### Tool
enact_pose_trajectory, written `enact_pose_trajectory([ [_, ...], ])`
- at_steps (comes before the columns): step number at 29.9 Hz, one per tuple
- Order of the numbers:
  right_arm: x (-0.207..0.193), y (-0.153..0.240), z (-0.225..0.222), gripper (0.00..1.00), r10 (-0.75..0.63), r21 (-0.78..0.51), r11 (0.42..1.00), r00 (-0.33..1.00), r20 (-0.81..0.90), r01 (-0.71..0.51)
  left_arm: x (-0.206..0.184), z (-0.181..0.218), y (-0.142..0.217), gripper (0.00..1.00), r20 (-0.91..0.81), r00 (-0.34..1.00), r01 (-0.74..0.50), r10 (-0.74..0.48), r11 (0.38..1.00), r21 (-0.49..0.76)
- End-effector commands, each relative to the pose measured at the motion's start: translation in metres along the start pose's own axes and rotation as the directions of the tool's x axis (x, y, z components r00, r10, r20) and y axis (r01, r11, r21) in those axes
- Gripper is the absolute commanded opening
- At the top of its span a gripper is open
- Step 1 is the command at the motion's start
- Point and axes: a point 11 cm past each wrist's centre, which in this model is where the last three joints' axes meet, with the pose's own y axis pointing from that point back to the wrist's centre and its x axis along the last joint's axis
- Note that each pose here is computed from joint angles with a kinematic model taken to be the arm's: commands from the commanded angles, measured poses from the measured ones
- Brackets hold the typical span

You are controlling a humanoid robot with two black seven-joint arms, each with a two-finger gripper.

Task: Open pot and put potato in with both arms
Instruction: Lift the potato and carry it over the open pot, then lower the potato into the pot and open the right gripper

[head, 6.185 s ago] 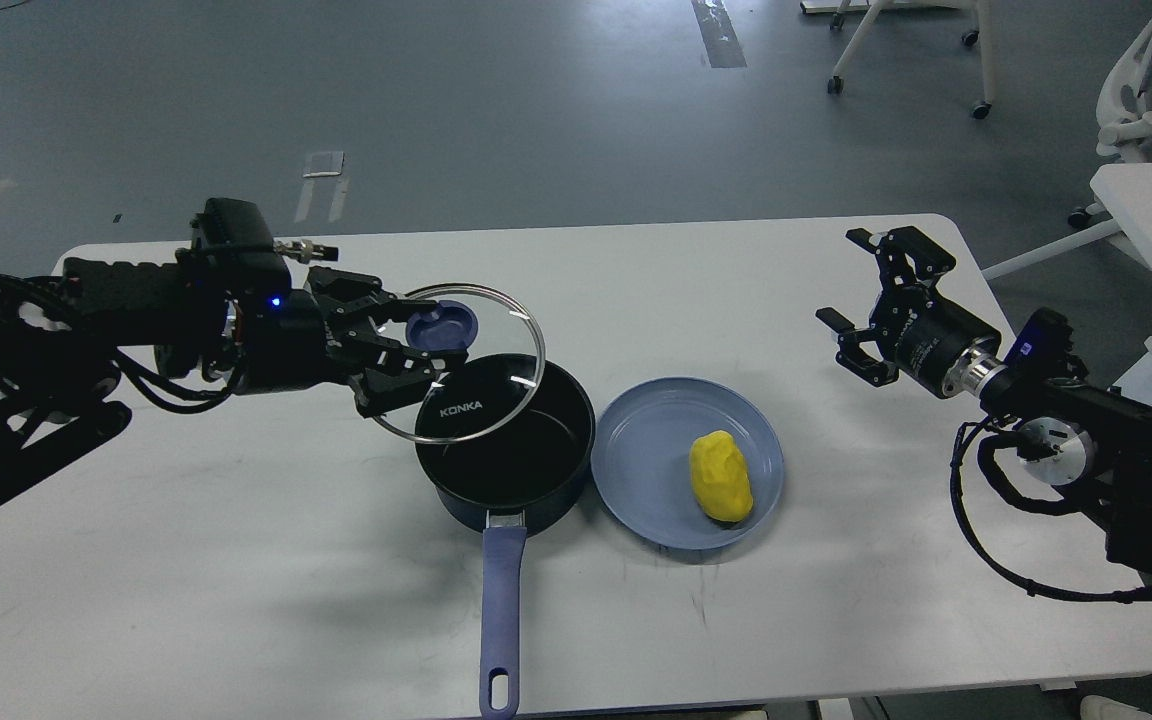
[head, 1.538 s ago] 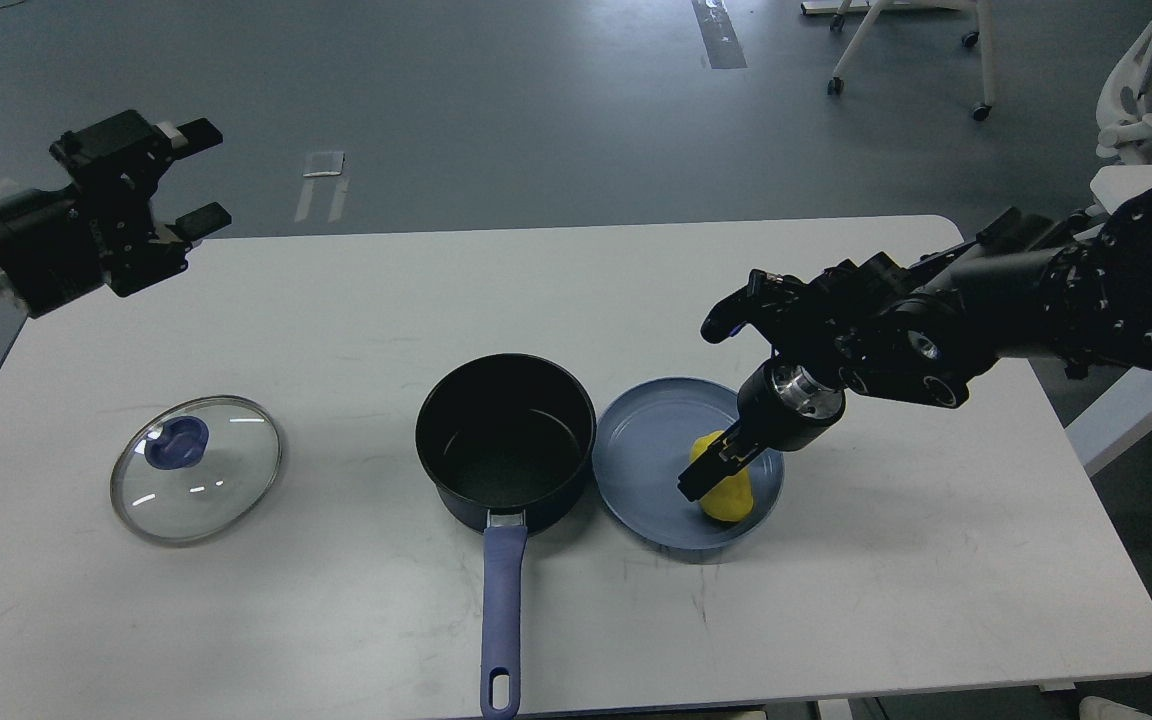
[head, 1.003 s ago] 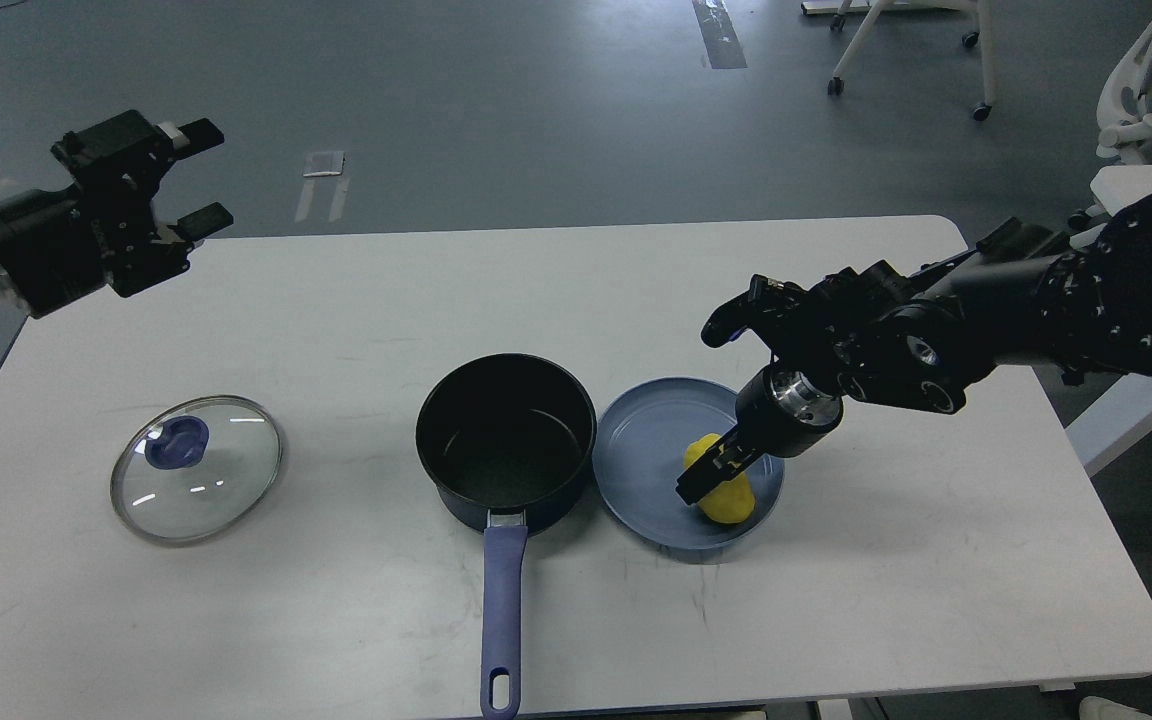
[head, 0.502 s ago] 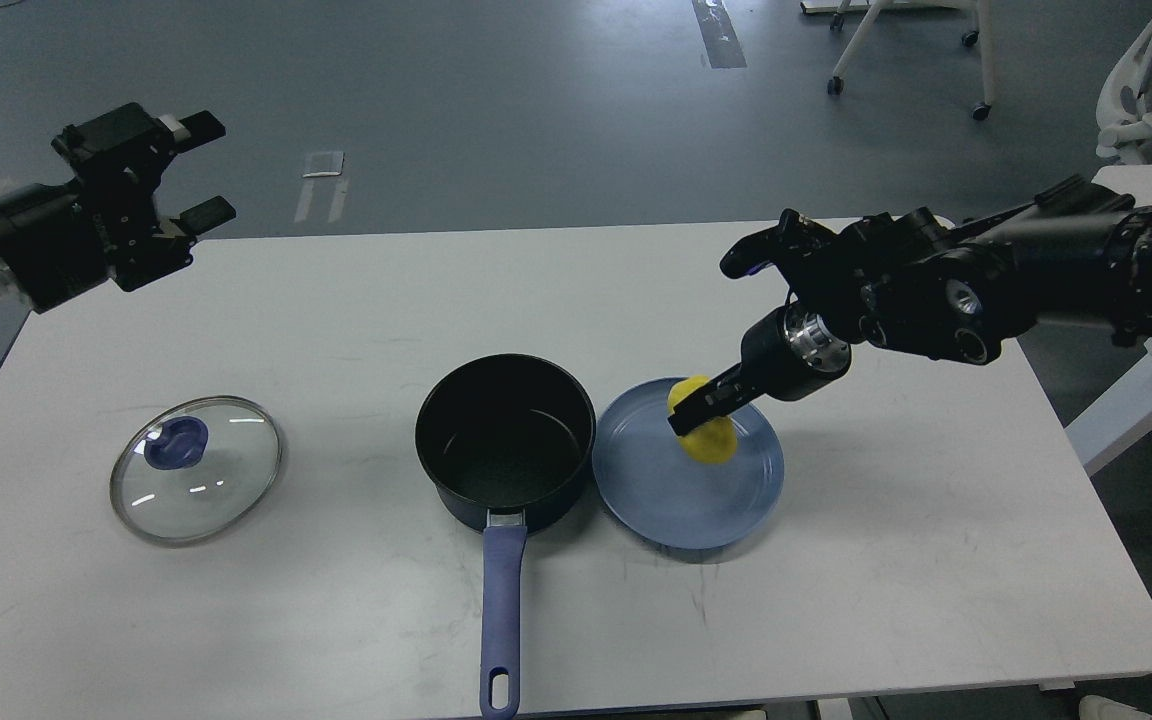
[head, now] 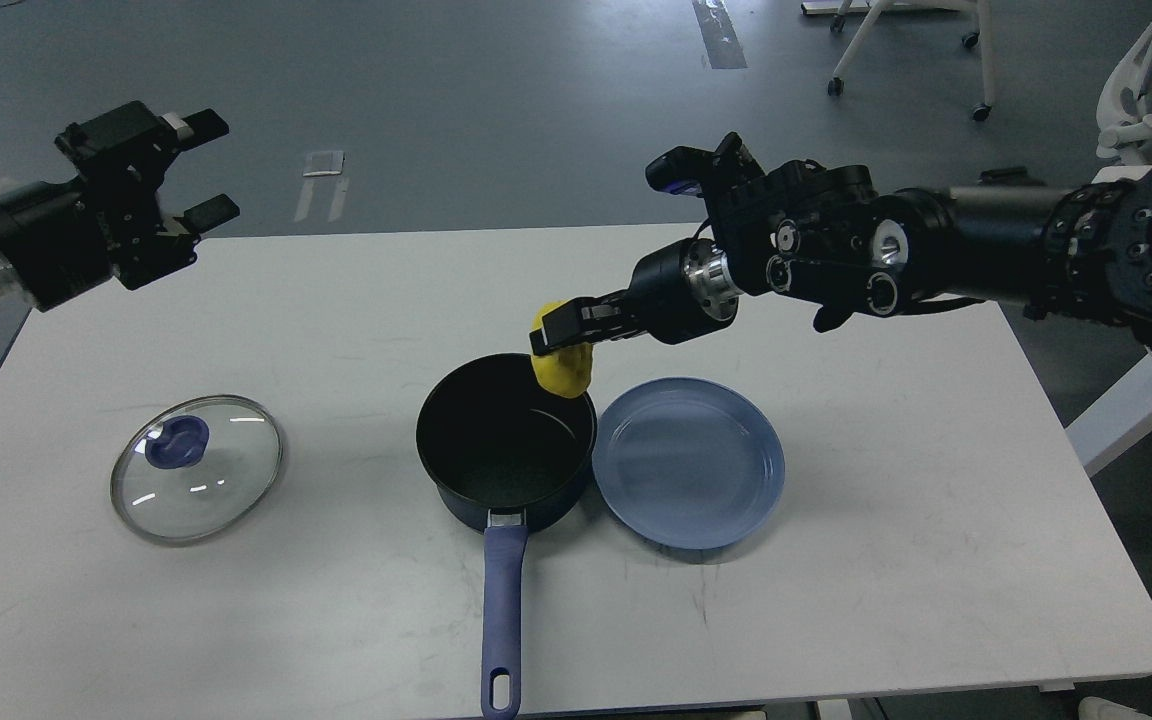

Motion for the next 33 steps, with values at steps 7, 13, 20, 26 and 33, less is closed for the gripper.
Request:
enact_pose_trajectory([
  [7,-0.009,-0.009,0.006,0.27,-0.004,0.005,1.0,0.999,0.039,0.004,-0.002,-0.001,-0.002,0.98,-0.004,1.0,0.003,-0.003,1.0,-0.002],
  [13,-0.015,-0.013,0.008,0.41,-0.006,0.02,1.0,0.997,0.083,0.004,-0.002,-0.001,-0.003,0.98,-0.004,1.0,0.002,-0.002,1.0,-0.003],
  [20,-0.015,-0.013,0.007,0.61,-0.001,0.036,0.999,0.992,0.125,-0.004,-0.002,-0.001,-0.002,0.98,-0.004,1.0,0.003,-0.003,1.0,-0.002],
  [26,-0.017,-0.013,0.007,0.88,-0.013,0.037,0.999,0.991,0.131,0.009,-0.001,-0.001,-0.001,0.98,-0.003,1.0,0.002,-0.002,1.0,-0.001],
  [33,-0.014,-0.012,0.005,0.98,-0.006,0.039,0.999,0.992,0.129,0.001,-0.002,-0.001,-0.002,0.98,-0.003,1.0,0.002,-0.002,1.0,-0.002],
])
